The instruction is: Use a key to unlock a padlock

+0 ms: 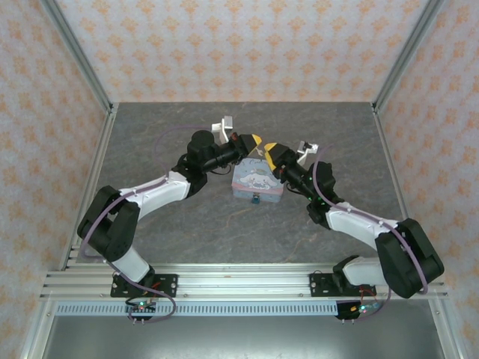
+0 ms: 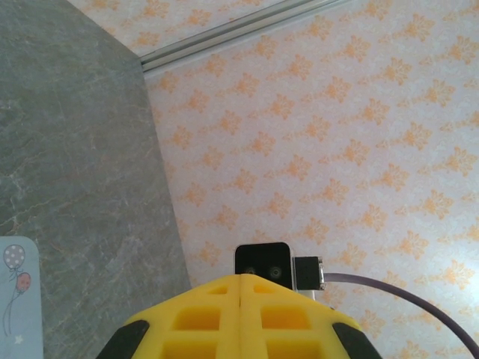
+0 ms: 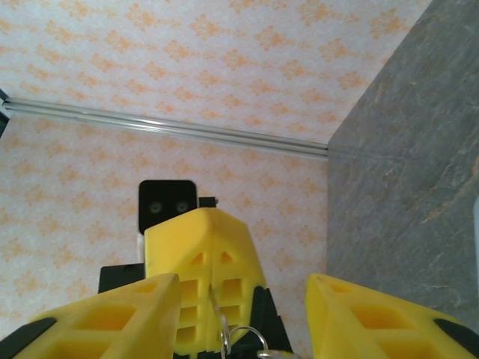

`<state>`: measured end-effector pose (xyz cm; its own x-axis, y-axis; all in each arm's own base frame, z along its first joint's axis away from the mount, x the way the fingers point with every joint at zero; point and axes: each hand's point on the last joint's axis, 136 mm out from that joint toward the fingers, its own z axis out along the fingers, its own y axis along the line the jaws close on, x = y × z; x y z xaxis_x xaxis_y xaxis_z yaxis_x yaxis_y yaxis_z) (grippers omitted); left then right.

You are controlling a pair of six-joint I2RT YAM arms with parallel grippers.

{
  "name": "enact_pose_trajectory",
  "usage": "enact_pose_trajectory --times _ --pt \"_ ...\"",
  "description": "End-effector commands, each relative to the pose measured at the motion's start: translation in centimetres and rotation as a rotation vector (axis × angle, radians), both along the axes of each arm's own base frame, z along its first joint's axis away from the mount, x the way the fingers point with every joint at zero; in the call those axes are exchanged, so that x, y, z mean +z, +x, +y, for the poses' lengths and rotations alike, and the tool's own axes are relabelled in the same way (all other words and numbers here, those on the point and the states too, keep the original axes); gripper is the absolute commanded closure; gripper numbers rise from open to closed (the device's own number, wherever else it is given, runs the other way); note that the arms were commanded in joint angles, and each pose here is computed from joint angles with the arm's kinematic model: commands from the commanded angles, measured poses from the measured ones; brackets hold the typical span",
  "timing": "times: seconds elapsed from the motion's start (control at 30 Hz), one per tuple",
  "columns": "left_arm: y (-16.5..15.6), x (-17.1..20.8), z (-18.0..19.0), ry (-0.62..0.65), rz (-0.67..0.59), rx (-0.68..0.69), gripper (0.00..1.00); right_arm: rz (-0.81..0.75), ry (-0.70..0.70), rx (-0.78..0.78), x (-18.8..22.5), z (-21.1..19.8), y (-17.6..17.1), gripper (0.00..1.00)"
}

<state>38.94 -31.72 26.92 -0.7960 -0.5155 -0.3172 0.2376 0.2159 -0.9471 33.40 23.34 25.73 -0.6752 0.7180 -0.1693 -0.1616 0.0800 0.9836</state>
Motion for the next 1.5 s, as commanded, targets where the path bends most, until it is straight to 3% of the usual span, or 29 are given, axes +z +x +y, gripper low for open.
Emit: enact_pose_trajectory --times 0.0,0.57,1.0,1.47 --pt "0.0 0.7 -0.6 -0.045 -0.014 -0.012 1.00 -0.106 0.057 0.038 3.6 0.9 -0.5 0.54" --pt "0.2 0.3 -1.4 -0.051 0.011 -0.016 1.00 -0.057 0.030 0.046 1.4 1.7 -0.3 0.69" --pt "0.4 -0.1 -1.2 -0.041 0.023 0.004 1.00 -0.044 0.012 0.020 0.3 0.8 -1.0 0.68" --pt "0.4 -0.3 -1.2 -0.035 0.032 0.005 1.00 -0.041 0.001 0.020 0.2 0.8 -0.9 0.77"
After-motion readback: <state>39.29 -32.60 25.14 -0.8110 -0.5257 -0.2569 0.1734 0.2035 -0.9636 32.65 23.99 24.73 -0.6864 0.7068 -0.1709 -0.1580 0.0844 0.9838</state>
